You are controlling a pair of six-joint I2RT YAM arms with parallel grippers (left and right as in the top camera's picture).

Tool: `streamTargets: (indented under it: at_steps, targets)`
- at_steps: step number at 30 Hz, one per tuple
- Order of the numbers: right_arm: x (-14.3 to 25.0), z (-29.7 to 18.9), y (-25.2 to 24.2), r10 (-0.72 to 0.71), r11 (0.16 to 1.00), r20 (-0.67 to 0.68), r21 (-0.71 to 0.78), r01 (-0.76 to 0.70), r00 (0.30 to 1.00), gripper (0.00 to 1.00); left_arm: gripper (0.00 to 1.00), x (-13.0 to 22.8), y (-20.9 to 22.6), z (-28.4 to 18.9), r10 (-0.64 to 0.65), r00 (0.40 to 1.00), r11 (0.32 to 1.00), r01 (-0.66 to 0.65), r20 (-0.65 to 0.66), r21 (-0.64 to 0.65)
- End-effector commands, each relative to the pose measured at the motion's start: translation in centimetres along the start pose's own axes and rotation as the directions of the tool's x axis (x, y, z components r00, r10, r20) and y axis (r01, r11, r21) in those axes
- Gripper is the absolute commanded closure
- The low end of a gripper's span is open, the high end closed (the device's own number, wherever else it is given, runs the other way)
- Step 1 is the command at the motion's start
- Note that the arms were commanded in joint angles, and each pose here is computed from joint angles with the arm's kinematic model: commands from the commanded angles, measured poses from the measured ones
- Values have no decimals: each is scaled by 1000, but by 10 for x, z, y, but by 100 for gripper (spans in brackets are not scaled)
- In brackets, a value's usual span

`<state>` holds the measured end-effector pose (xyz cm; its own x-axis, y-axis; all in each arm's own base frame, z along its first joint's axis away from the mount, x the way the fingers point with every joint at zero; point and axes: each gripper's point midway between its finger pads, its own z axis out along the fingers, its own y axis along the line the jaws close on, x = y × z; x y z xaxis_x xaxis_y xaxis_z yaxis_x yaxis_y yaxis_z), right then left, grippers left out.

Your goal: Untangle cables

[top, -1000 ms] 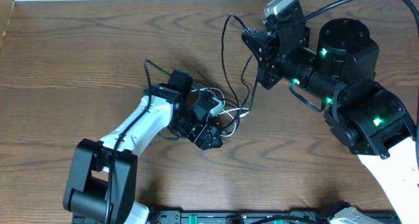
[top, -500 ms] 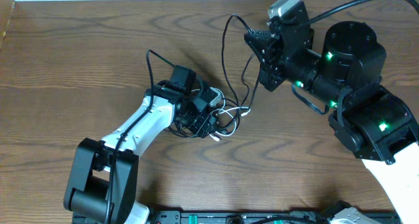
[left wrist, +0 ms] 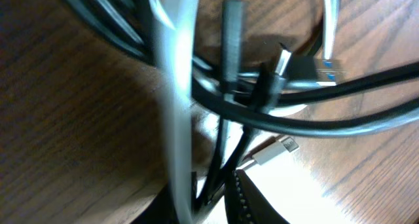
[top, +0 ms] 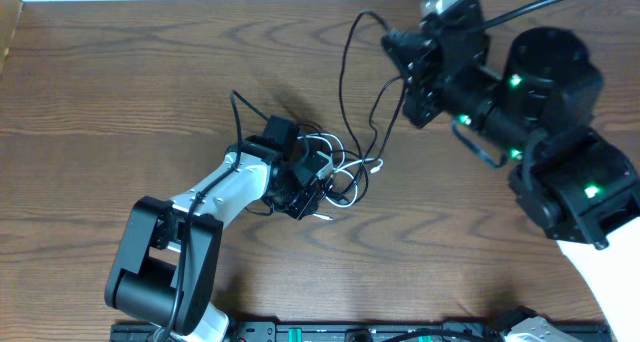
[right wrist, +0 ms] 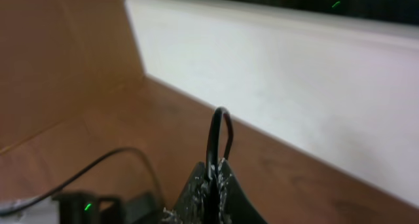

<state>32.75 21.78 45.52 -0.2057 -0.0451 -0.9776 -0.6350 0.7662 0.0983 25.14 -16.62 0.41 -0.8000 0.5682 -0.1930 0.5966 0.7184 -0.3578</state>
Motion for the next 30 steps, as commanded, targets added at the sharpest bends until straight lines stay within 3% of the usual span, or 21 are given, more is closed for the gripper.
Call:
streamTargets:
  at_steps: [1, 6, 13, 18, 23, 26, 30]
  targets:
    - [-46, -28, -20, -31, 994, 122, 106, 18, 992, 99, 92, 3, 1, 3, 0, 1000, 1000, 0, -12, -3]
    - [-74, -59, -76, -52, 934, 191, 357, -20, 980, 99, 92, 2, 2, 3, 1, 1000, 1000, -1, -8, -4]
    - [-86, -127, -169, -77, 701, 237, 704, -116, 968, 98, 92, 2, 2, 3, -11, 1000, 1000, 11, -8, -4]
    - [-77, -182, -220, -79, 501, 230, 850, -161, 970, 99, 92, 2, 2, 3, -17, 1000, 1000, 17, -8, -5]
    - [-52, -221, -249, 1, 368, 227, 906, -211, 974, 99, 92, 2, 2, 3, -36, 999, 999, 36, -4, -6]
    - [-34, -228, -256, 65, 339, 209, 915, -219, 976, 99, 92, 0, 3, 3, -57, 998, 998, 57, 2, -7]
    - [-16, -215, -251, 139, 406, 158, 891, -202, 978, 99, 92, 0, 2, 2, -95, 995, 995, 95, 4, -7]
